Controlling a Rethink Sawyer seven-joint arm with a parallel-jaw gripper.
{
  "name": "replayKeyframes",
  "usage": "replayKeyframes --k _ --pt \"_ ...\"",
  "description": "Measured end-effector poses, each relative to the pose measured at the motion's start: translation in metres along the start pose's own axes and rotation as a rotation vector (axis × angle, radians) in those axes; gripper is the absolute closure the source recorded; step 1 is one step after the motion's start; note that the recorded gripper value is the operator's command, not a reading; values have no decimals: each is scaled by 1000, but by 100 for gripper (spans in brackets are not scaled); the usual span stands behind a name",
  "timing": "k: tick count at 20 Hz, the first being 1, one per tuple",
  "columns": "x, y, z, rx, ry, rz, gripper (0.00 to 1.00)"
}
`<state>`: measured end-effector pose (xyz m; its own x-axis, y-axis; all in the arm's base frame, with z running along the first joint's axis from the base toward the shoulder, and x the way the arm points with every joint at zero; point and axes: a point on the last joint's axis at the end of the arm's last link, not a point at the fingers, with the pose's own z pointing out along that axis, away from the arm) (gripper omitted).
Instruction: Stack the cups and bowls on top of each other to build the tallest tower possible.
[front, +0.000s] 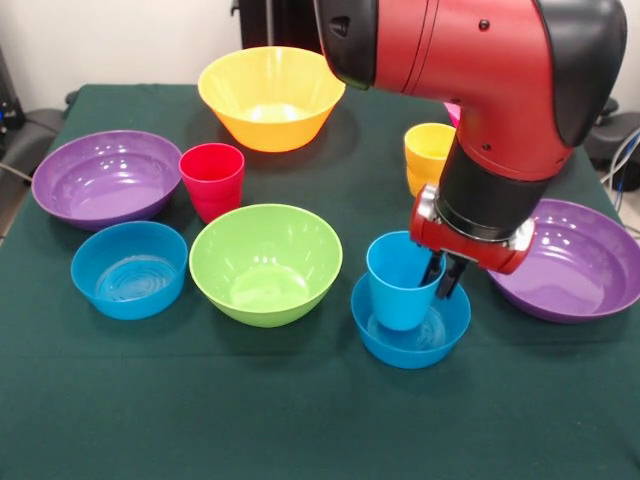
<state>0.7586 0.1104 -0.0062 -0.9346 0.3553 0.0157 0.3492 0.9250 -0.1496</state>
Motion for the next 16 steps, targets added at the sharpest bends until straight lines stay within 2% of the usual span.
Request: replayKeyframes --k 9,16 --pt "-5 1 8 -6 -39 1 100" --pt "-7 0 10 -8 -47 9 100"
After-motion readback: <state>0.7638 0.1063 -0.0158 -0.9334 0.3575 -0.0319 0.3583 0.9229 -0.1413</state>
